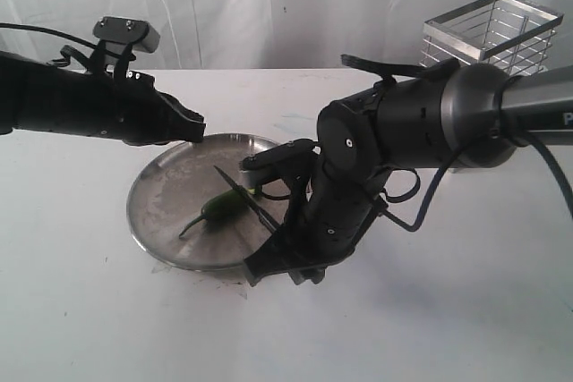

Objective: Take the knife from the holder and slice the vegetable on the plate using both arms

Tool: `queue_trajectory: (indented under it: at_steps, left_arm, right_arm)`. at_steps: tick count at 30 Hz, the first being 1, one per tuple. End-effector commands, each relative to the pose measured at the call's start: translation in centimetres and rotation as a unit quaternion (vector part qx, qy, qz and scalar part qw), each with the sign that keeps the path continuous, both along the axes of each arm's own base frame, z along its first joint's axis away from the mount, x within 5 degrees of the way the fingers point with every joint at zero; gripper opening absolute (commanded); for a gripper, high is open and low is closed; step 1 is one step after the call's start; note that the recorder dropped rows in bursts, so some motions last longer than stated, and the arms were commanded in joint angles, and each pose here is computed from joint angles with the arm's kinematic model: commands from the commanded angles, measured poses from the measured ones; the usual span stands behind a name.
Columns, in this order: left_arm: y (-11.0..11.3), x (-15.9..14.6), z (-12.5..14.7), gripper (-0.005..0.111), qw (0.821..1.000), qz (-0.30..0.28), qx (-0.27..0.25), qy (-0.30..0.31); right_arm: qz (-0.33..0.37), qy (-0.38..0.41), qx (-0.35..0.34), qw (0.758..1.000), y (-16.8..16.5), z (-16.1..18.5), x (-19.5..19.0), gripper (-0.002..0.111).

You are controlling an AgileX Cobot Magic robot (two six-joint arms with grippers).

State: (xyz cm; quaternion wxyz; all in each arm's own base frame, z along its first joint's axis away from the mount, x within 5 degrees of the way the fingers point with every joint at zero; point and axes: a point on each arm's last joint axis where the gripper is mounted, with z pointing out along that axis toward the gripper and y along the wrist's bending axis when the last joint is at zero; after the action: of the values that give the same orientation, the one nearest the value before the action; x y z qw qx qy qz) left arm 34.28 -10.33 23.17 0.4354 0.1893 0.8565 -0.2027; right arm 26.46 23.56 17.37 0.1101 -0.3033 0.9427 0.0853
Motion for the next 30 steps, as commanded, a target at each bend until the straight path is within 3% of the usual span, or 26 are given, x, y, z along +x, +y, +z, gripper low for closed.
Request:
queue_trajectory:
  at_steps: [1,9,20,30]
  left_arm:
    - [0.0,1.4,-0.7,0.000,1.000,0.025,-0.008,0.007]
    - [-1.4,3.1,-0.9,0.000,0.999,-0.026,-0.041,0.013]
    - [-1.5,3.3,-1.4,0.000,0.999,-0.026,-0.042,0.019]
    - [-1.4,3.3,-1.4,0.000,0.999,-0.025,-0.039,0.017]
  right_arm:
    - [0.001,0.005,0.003,1.000,0.1,0.1,-0.3,0.000]
    - [-0.025,-0.008,0.024,0.999,0.4,0.3,0.0,0.000]
    - [-0.066,-0.022,0.035,0.997,0.3,-0.5,1.1,0.000]
    - [-0.055,0.002,0.011,0.998,-0.1,-0.9,0.6,0.000]
